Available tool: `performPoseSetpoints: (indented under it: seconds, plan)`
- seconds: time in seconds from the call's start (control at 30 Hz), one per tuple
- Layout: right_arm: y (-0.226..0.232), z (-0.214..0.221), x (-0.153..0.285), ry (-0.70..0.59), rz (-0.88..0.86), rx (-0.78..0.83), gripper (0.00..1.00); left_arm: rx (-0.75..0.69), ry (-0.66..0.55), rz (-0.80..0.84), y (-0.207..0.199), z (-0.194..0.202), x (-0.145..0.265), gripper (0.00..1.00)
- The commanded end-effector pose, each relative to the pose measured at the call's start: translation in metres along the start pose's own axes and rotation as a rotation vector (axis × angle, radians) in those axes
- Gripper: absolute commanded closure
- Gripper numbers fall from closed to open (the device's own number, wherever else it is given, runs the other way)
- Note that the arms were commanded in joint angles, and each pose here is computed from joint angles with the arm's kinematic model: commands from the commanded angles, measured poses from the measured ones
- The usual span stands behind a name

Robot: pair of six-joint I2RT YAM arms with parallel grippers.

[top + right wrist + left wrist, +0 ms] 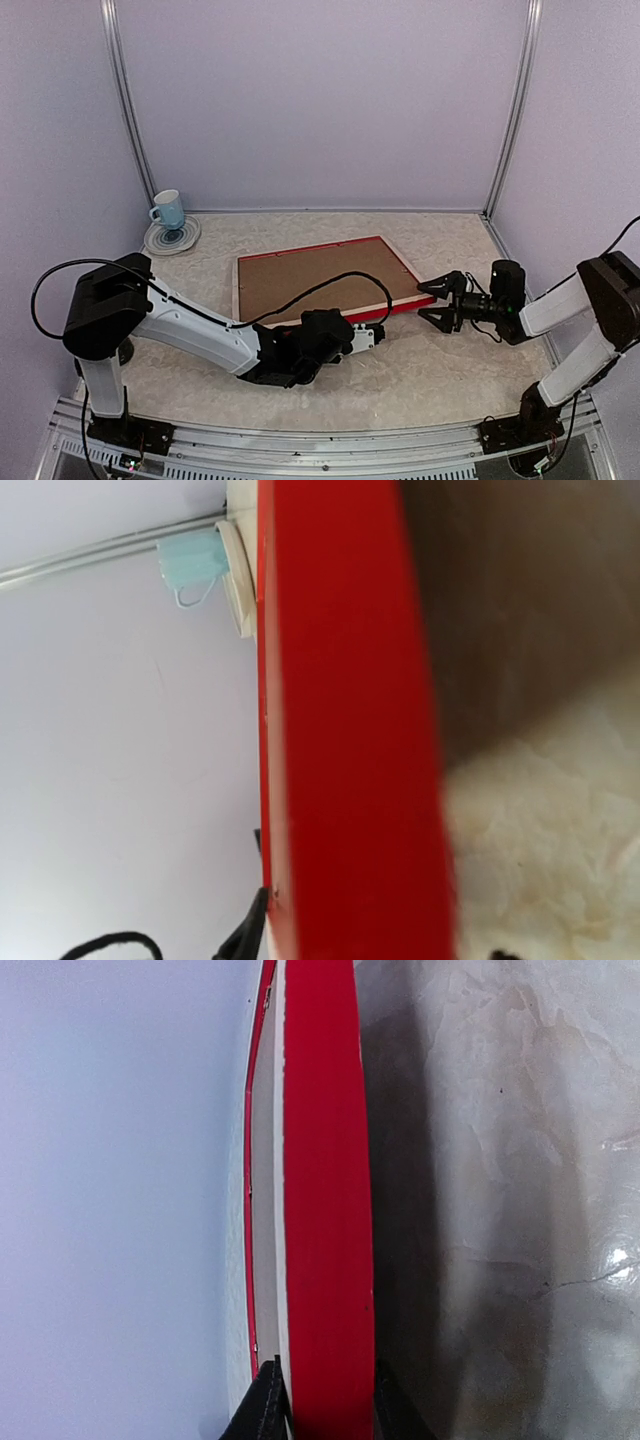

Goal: Put the photo into the frame
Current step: Turn over the photo frame.

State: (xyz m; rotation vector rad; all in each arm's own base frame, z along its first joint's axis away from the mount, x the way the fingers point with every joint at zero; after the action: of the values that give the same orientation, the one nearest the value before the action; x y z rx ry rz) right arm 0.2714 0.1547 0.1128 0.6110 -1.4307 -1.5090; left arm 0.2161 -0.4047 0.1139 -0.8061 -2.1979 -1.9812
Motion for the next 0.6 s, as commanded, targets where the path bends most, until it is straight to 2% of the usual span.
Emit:
performPoseSetpoints:
  seconds: [0.0, 0.3, 0.57]
  plan:
    - [0.016, 0.0, 0.002, -0.027, 0.026, 0.123, 0.26, 0.126, -0.036, -0.087, 0.038, -0.009, 0.003, 0.92]
    - [0.052, 0.002, 0.017, -0.123, 0.04, 0.268, 0.17, 0.187, -0.06, -0.144, 0.075, -0.016, 0.007, 0.92]
    - [0.077, -0.005, 0.035, -0.269, 0.124, 0.384, 0.11, 0.234, -0.08, -0.194, 0.111, -0.023, 0.014, 0.92]
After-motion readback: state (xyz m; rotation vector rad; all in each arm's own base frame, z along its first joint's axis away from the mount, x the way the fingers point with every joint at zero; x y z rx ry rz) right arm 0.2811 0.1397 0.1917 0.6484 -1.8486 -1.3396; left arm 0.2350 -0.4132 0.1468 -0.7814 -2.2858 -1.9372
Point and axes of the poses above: each gripper's point midway between its finger pads, its own x axis back along the fingers, its own y axis along the line the jaws close on, z = x × y, the point moved 5 cm from there along x, back along the fingers, and after that the axes turned 5 degrees about -x, right-handed, at the moved point
